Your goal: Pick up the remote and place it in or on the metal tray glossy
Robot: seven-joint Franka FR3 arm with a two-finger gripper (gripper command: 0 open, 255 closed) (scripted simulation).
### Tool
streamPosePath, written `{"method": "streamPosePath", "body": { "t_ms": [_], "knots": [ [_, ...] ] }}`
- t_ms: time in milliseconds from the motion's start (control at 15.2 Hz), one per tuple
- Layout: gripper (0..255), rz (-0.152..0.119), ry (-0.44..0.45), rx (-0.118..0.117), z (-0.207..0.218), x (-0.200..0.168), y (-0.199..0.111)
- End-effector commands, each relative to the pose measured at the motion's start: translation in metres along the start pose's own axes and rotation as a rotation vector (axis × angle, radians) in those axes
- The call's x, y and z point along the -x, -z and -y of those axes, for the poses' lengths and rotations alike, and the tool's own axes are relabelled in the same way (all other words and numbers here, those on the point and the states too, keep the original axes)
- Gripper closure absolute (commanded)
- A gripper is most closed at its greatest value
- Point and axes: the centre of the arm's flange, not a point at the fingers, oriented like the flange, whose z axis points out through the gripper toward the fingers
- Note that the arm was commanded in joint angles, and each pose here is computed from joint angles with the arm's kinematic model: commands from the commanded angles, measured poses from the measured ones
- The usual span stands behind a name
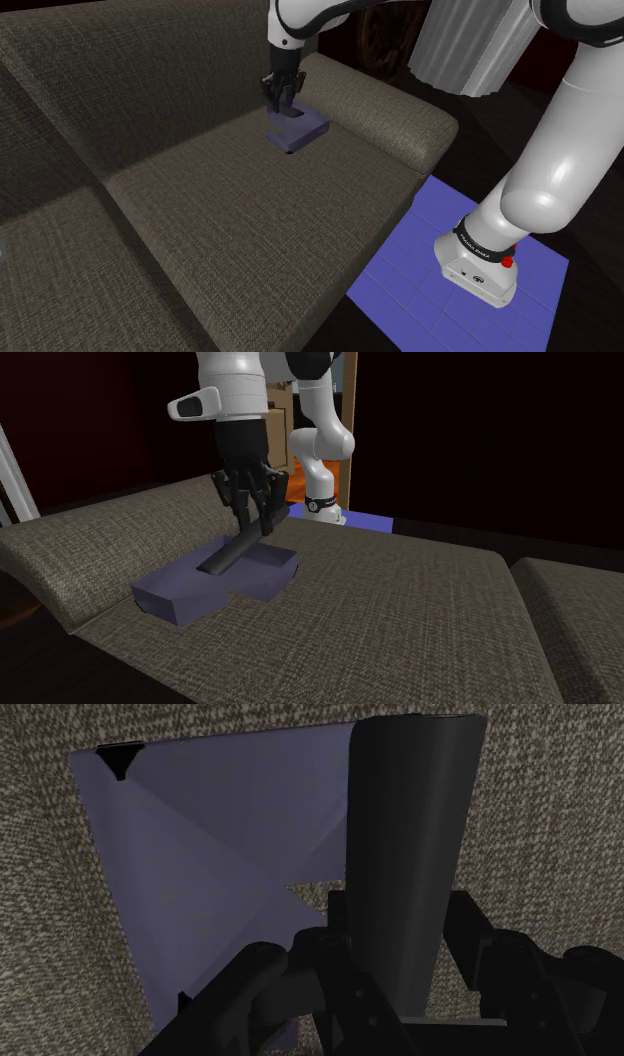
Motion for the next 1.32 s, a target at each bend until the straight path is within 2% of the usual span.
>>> {"method": "streamPosePath", "body": {
  "t_ms": [0, 132, 858, 1254],
  "knots": [
    [255, 0.000, 0.001, 0.000, -0.026, -0.008, 0.003],
    [255, 0.000, 0.001, 0.000, -0.054, -0.017, 0.004],
    [255, 0.000, 0.001, 0.000, -0.059, -0.017, -0.054],
    [255, 0.000, 0.001, 0.000, -0.059, -0.017, -0.056]
  ]
}}
